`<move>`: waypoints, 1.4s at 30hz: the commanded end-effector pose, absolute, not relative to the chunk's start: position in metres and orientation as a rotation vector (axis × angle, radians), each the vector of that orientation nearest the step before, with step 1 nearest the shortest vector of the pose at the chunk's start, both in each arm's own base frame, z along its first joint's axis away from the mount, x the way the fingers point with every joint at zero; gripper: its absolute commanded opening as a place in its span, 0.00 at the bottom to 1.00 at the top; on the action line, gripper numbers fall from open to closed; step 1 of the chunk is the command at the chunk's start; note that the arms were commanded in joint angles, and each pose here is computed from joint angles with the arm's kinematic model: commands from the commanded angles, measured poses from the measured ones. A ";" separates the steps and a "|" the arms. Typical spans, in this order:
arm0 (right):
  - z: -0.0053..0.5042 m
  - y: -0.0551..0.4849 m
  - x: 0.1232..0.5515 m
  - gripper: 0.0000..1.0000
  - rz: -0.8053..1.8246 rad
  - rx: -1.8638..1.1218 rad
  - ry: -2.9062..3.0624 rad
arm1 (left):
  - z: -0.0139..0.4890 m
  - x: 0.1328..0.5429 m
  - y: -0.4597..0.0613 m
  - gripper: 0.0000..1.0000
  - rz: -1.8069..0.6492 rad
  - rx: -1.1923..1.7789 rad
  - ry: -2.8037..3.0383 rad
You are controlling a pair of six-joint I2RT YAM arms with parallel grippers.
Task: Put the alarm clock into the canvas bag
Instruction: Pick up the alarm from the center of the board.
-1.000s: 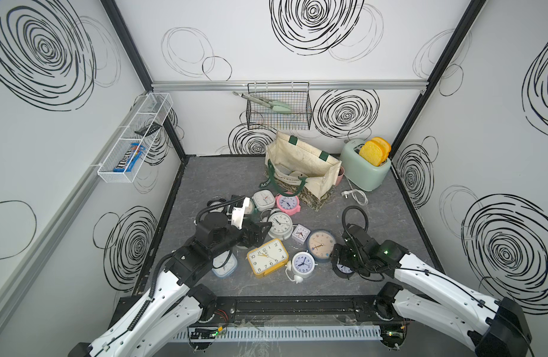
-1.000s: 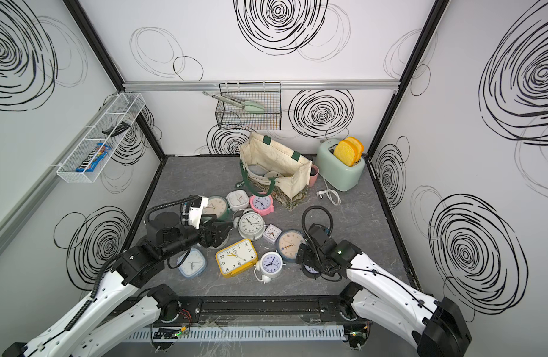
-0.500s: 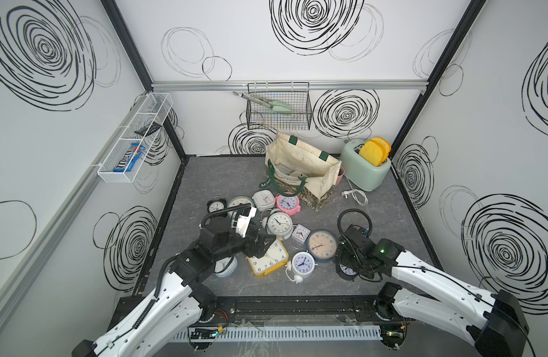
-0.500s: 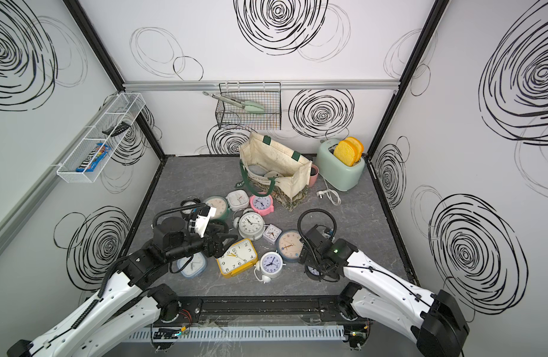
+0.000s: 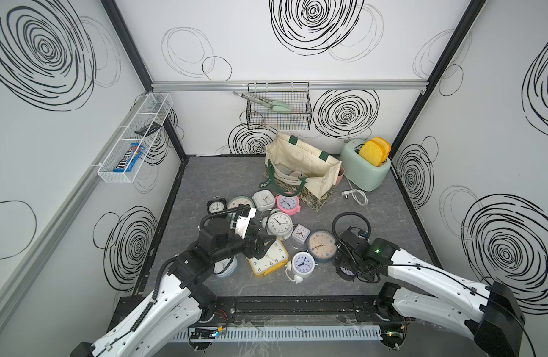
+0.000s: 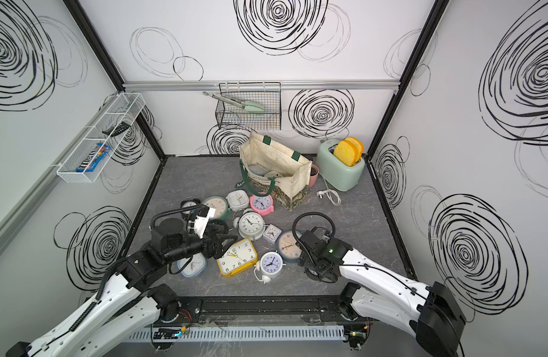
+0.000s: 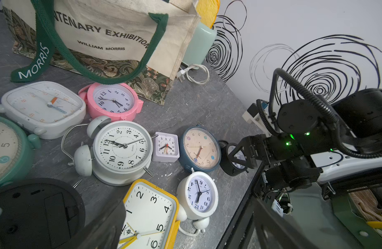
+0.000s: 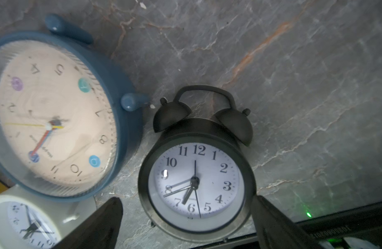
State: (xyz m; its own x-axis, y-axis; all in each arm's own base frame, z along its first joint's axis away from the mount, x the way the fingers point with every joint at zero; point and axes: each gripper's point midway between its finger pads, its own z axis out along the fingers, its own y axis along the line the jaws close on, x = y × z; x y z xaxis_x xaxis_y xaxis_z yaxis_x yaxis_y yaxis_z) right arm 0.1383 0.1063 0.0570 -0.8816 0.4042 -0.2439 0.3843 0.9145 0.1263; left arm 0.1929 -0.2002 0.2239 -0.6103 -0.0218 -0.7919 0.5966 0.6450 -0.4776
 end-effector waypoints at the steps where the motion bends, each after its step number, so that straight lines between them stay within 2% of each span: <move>1: 0.050 0.103 0.134 0.98 0.085 0.650 2.817 | 0.232 0.193 -0.203 0.96 -0.980 0.455 1.998; 21: 0.049 0.092 0.129 0.97 -0.110 0.800 2.827 | 0.234 0.192 -0.201 0.96 -0.972 0.449 1.985; 29: 0.079 0.094 0.138 0.97 -0.055 0.809 2.763 | 0.235 0.192 -0.201 0.96 -0.973 0.451 1.980; 42: 0.054 0.092 0.129 0.97 -0.026 0.835 2.794 | 0.236 0.190 -0.203 0.96 -0.976 0.458 1.978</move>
State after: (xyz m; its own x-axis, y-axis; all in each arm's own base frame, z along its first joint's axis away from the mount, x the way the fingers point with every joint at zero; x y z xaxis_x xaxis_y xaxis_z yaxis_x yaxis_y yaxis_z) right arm 0.1311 0.0966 0.0562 -0.8254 0.5221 -0.2147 0.5250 0.8497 0.0479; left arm 0.1881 -0.1999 0.2268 -0.5947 -0.0263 -0.8035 0.6075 0.6400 -0.4705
